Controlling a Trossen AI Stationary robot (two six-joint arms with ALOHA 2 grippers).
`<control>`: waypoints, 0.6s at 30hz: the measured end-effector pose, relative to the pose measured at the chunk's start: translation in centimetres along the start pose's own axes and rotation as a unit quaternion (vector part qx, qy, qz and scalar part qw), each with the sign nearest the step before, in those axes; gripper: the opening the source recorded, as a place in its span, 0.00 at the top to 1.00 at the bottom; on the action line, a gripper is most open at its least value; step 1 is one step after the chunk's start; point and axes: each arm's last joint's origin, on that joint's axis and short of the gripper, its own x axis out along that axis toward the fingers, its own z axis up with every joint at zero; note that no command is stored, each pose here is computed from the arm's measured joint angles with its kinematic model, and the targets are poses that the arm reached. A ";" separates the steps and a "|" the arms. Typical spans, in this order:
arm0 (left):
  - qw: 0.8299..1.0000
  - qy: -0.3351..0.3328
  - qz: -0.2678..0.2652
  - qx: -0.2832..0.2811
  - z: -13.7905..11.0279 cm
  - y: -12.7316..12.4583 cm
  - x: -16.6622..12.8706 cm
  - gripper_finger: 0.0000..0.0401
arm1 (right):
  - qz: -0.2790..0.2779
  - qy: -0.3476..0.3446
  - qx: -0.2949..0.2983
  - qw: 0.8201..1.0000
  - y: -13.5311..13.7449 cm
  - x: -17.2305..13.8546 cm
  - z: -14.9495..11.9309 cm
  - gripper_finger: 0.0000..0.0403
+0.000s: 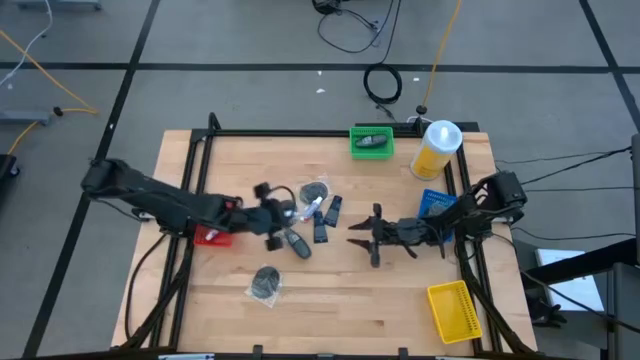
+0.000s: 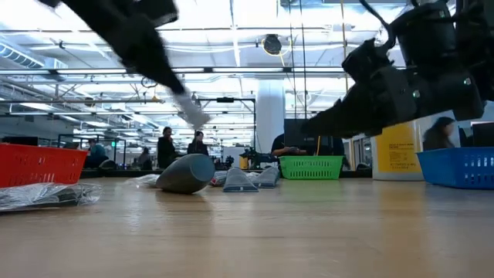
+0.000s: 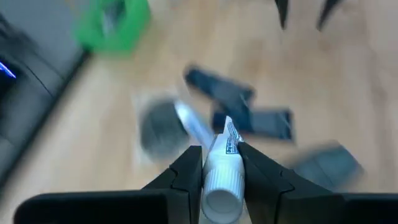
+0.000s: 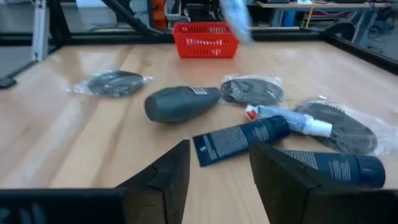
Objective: Pick & Place Travel size toiletries
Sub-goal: Put the white toothpaste into the red bin
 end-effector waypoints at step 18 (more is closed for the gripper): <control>0.863 0.434 0.080 -0.244 -1.8 5.7 -9.0 0.77 | 0.001 -0.020 0.004 1.000 0.1 0.7 -1.6 0.61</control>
